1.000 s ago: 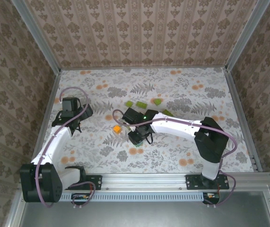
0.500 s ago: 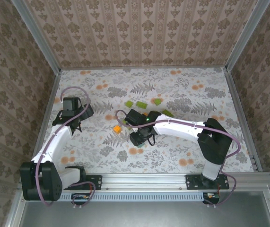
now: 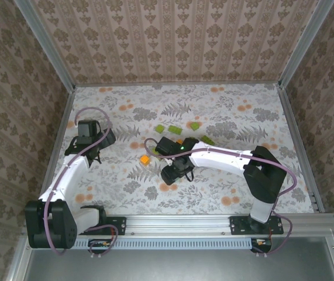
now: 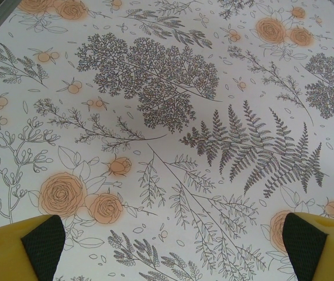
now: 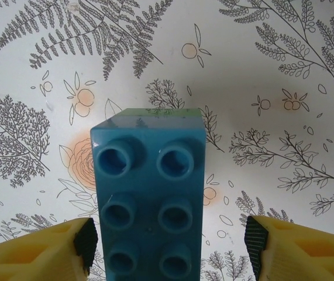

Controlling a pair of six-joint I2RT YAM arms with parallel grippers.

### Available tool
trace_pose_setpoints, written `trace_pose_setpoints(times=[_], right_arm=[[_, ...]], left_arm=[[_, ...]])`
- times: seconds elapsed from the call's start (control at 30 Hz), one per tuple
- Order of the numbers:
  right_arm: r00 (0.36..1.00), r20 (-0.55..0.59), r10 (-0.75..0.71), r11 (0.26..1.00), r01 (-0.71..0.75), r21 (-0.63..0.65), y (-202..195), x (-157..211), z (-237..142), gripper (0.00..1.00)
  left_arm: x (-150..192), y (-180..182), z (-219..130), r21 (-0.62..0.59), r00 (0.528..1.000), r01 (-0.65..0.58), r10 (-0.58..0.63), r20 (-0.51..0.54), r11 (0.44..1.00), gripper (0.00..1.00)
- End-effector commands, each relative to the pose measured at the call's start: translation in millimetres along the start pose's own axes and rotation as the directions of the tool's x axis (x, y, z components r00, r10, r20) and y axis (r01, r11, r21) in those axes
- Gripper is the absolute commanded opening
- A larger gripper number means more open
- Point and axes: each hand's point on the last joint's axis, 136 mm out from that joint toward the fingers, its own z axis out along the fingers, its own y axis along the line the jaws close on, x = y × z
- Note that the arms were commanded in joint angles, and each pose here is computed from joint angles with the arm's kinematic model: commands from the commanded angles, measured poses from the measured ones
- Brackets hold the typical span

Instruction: Assemble a carrot with lego

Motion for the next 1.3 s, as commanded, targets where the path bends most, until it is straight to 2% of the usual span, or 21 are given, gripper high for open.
trace_pose_setpoints(times=[0.0,0.3,0.4,0.6,0.9,1.27], right_arm=[[0.999,0.040,0.021,1.000,-0.021,0.014,-9,-3,-22,0.72],[0.980,0.141,0.138,0.986,-0.150,0.075,-81,-10,-61,0.74],[0.980,0.112,0.162,0.974,-0.177,0.140,-115,-6,-54,0.73],[0.972,0.060,0.226,0.960,-0.232,0.154,-153,-3,-20,0.72],[0.966,-0.005,0.258,0.954,-0.254,0.156,-172,-1,20,0.71],[0.962,-0.020,0.271,0.949,-0.264,0.172,-182,0,28,0.71]], left_arm=[[-9,-4,-6,0.003,1.000,-0.018,0.018,0.017,1.000,0.99],[-9,-5,-7,0.006,1.000,-0.017,0.017,0.019,1.000,0.99],[-9,-5,-7,0.007,1.000,-0.018,0.018,0.018,1.000,0.99],[-10,-5,-9,0.009,1.000,-0.017,0.016,0.024,1.000,0.99],[-9,-6,-7,0.014,1.000,-0.017,0.017,0.018,1.000,0.99],[-10,-8,-5,0.019,1.000,-0.021,0.020,0.018,1.000,0.99]])
